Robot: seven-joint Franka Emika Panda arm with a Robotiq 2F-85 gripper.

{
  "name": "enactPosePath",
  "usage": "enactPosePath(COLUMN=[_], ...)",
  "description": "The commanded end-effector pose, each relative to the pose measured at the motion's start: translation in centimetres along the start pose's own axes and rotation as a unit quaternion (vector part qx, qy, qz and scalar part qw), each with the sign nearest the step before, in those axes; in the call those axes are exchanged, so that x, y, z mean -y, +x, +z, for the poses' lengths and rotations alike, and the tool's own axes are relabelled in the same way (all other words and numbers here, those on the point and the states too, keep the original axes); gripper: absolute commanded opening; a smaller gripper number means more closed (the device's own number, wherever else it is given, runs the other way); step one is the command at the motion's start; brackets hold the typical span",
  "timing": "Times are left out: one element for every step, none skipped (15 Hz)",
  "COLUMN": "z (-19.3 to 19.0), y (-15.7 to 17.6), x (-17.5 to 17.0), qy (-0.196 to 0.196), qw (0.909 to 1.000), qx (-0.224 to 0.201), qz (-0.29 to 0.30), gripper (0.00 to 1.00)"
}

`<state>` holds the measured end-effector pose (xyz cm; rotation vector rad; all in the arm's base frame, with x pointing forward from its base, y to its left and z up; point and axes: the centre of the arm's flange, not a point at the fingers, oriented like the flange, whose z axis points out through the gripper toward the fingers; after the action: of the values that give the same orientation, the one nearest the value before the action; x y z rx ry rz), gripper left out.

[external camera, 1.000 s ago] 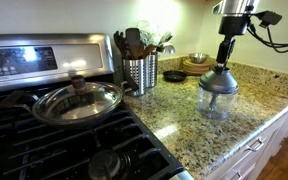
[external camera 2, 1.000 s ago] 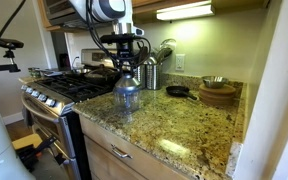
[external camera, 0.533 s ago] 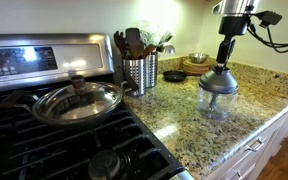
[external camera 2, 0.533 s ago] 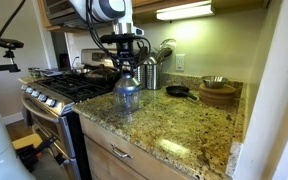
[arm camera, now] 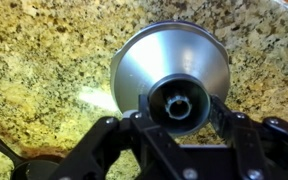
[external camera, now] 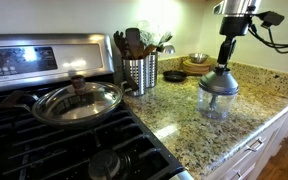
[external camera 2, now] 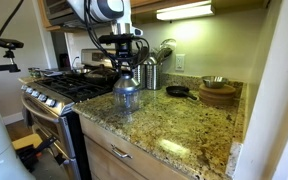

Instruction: Put the blade in the clear bowl and then cover the bowl with the grey lid

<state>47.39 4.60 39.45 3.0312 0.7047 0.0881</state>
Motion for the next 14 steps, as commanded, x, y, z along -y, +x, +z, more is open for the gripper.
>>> enactPosePath(z=[1.0, 1.1, 1.2, 1.3, 1.4, 1.3, 1.2, 1.2, 1.3, 1.5, 1.8, 2.0, 2.1, 2.2], y=[-1.9, -1.9, -1.8, -1.7, -1.7, -1.7, -1.7, -1.7, -1.8, -1.9, -1.8, -1.9, -1.9, -1.9], x=[1.1, 1.1, 1.1, 1.0, 1.0, 1.0, 1.0, 1.0, 1.0, 1.0, 0.9, 0.9, 0.8, 0.8], qy=[-0.002, -0.002, 0.0, 0.0, 0.0, 0.0, 0.001, 0.0, 0.002, 0.005, 0.009, 0.012, 0.014, 0.014], qw=[1.0, 1.0, 1.0, 1.0, 1.0, 1.0, 1.0, 1.0, 1.0, 1.0, 0.9999, 0.9998, 0.9998, 0.9997], qx=[0.0, -0.001, -0.001, 0.0, 0.001, 0.001, 0.001, 0.001, 0.004, 0.008, 0.012, 0.015, 0.017, 0.019], qz=[-0.002, -0.004, -0.005, -0.006, -0.006, -0.005, -0.004, -0.004, -0.004, -0.004, -0.003, -0.003, -0.002, -0.002], gripper=[0.35, 0.35, 0.35, 0.35, 0.35, 0.35, 0.73, 0.86, 0.92, 0.97, 1.0, 1.0, 1.0, 1.0])
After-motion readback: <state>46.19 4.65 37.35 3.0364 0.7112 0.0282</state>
